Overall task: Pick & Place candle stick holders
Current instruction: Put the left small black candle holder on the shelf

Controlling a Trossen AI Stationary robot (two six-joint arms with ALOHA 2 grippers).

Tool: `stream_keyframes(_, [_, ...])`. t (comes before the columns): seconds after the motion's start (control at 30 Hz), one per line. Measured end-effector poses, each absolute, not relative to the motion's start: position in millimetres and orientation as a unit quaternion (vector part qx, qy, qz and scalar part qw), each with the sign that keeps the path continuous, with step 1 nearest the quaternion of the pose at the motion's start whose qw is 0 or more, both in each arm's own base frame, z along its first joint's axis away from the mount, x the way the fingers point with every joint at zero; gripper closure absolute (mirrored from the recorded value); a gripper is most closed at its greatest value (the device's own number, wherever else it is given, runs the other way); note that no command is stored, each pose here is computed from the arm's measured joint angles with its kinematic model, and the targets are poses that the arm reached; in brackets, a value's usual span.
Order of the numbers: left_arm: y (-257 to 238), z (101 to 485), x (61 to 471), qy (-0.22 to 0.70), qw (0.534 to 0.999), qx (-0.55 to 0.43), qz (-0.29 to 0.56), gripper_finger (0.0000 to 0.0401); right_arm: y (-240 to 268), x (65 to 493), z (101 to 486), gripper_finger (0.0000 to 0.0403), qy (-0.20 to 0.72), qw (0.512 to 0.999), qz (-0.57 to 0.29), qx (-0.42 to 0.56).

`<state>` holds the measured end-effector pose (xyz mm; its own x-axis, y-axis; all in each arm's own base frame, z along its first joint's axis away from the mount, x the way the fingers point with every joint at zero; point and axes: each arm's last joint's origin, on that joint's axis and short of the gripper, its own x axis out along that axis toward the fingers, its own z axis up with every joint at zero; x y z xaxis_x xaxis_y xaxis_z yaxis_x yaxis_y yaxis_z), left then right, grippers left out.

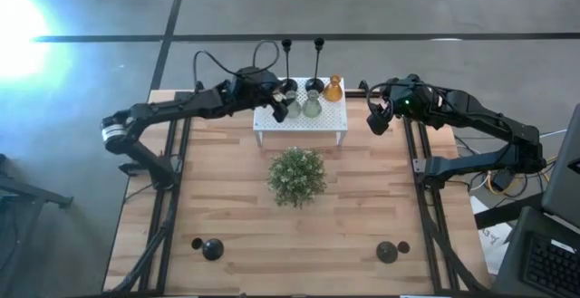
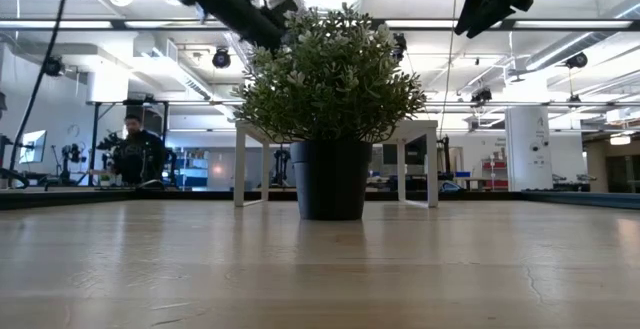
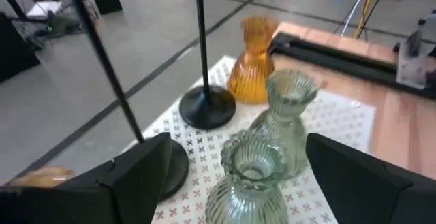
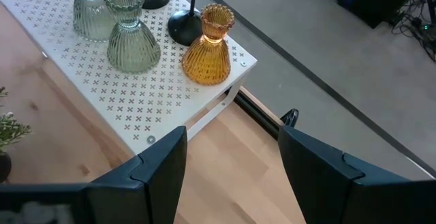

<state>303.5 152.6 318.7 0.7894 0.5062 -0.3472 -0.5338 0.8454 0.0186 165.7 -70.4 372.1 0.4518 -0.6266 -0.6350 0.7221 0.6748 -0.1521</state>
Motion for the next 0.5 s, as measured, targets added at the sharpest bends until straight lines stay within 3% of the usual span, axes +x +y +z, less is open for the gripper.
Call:
stream_keyframes(0.3, [118,370,246,0.157,0.950,-0.036,0.266,0.0058,-70,166,372,0.0179,0.352,0.851,-0.386,0.049])
stream_keyframes(0.5, [84,404,197,0.118,0.962,-0.026,0.243,0.0060,-67,168,371,0.0179,0.368,0.872,-0.320,0.044])
